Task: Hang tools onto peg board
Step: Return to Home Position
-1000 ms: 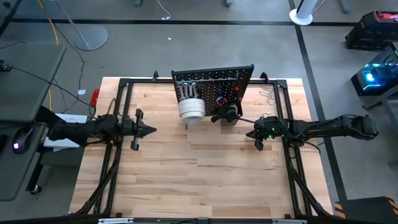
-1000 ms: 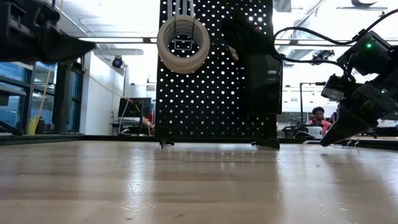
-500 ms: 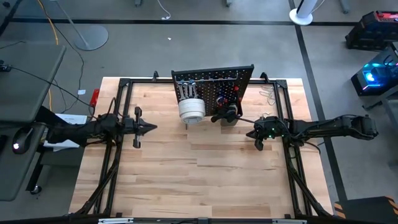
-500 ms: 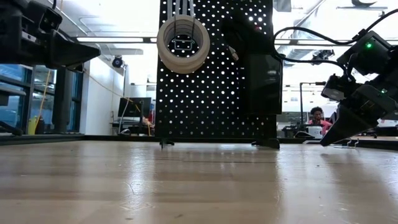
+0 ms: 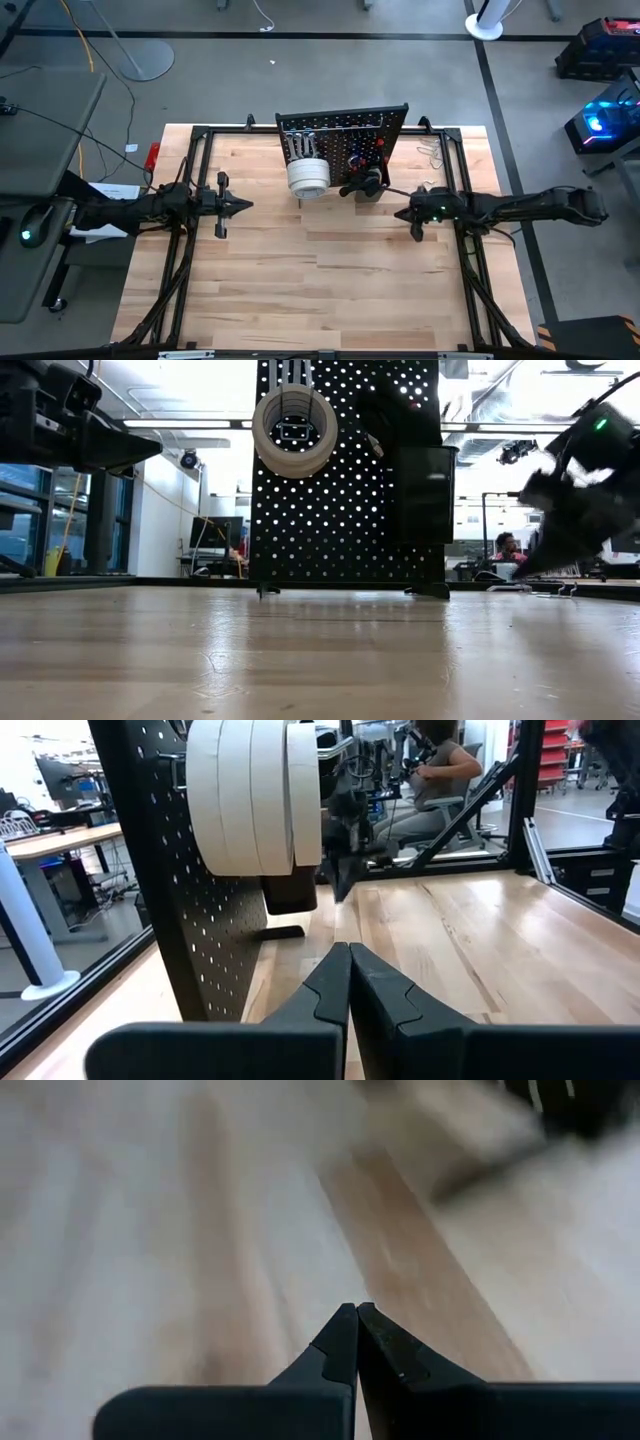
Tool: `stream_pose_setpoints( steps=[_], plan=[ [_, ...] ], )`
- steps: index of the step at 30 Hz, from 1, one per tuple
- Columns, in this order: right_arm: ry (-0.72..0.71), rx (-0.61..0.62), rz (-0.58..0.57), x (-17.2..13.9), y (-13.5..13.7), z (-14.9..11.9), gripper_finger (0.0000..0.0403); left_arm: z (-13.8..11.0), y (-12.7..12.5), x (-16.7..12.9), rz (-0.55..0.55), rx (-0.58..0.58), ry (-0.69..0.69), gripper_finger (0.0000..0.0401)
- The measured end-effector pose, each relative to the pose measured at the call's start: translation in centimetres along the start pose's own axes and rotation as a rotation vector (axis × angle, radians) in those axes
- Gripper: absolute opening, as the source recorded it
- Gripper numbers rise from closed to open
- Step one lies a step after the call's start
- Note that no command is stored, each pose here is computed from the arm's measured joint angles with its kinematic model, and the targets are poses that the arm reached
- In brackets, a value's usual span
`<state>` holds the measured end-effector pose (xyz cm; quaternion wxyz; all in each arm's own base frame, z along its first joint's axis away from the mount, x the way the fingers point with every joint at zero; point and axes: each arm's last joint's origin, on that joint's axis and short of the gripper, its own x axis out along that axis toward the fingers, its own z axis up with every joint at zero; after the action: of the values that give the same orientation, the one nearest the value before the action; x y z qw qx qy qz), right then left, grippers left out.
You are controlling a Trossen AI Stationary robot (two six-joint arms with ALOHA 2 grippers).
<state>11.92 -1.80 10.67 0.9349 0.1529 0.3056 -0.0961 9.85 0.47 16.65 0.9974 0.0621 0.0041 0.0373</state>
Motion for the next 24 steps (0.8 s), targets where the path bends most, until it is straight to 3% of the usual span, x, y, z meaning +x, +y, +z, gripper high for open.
stream_pose_setpoints(
  steps=[6, 11, 14, 24],
  plan=[
    [-0.358, -0.081, 0.174, -3.0, 1.9, 2.1, 0.0, 0.0, 0.0, 0.0, 0.002, 0.0, 0.0, 0.0],
    [-0.627, -0.279, 0.186, -5.4, 2.3, 2.9, 0.0, 0.0, 0.0, 0.0, 0.002, 0.0, 0.0, 0.0],
    [-0.654, -0.376, 0.155, -5.6, 2.3, 3.0, 0.0, 0.0, 0.0, 0.0, 0.003, 0.0, 0.0, 0.0],
    [-0.649, -0.42, 0.207, -5.7, 2.8, 2.7, 0.0, 0.0, 0.0, 0.0, 0.002, 0.0, 0.003, 0.0]
  ],
)
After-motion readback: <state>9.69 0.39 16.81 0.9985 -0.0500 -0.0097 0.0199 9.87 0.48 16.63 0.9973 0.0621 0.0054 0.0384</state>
